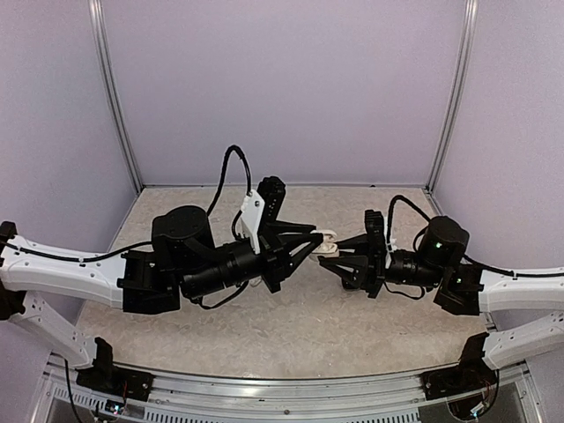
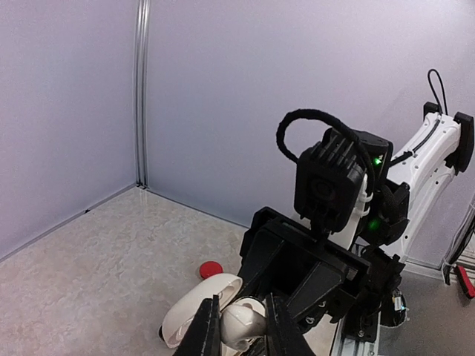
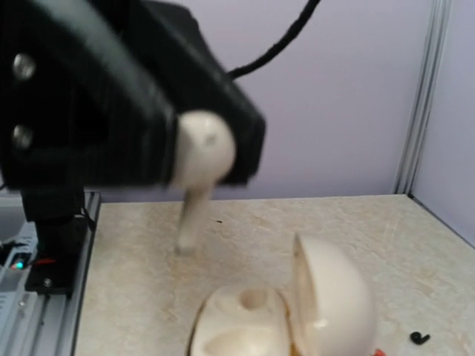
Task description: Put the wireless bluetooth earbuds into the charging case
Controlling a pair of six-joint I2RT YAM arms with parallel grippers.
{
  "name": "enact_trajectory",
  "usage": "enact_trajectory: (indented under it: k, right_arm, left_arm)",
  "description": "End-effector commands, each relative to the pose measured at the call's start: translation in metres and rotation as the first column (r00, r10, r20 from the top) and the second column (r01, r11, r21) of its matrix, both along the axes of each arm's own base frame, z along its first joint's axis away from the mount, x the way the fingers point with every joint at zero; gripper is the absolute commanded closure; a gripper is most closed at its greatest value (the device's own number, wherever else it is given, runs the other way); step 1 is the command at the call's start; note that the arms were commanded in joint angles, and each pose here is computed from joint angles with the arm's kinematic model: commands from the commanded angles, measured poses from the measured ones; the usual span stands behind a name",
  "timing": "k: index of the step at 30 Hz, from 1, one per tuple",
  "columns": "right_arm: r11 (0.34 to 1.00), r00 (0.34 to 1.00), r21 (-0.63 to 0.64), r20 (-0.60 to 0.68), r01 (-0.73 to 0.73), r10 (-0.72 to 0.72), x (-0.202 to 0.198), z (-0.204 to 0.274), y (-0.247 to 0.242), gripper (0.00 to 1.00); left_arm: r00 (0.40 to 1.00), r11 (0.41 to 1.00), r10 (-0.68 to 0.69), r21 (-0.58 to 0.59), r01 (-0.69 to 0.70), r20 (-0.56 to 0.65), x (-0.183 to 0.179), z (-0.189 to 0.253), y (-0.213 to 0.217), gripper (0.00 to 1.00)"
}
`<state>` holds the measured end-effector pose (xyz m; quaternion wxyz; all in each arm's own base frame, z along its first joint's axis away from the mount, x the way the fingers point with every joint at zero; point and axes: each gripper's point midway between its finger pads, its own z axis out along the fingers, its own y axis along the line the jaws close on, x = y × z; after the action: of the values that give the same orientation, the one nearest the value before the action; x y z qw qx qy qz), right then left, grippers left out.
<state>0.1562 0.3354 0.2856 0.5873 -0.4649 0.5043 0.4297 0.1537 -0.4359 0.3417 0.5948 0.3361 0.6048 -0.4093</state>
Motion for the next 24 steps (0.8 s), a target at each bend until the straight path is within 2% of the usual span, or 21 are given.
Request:
enact_trajectory:
  k: [1, 8, 24]
  right_arm:
    - [0.999, 0.998, 0.048, -0.052, -0.021, 0.024, -0.003, 0.019, 0.007, 1.00]
    - [0.996, 0.991, 0.052, -0.110, -0.072, 0.077, -0.009, 0.017, 0.013, 1.00]
    - [0.992, 0.986, 0.062, -0.115, -0.111, 0.118, -0.016, 0.022, 0.013, 1.00]
  left_arm:
    - [0.999, 0.998, -0.029, -0.056, 0.031, 0.032, -0.006, 0.022, -0.008, 0.82]
    - [0.999, 0.999, -0.032, -0.040, 0.034, 0.036, -0.005, 0.017, -0.016, 0.82]
    - [0.999, 1.000, -0.011, 0.000, 0.011, 0.031, 0.002, 0.000, -0.024, 0.82]
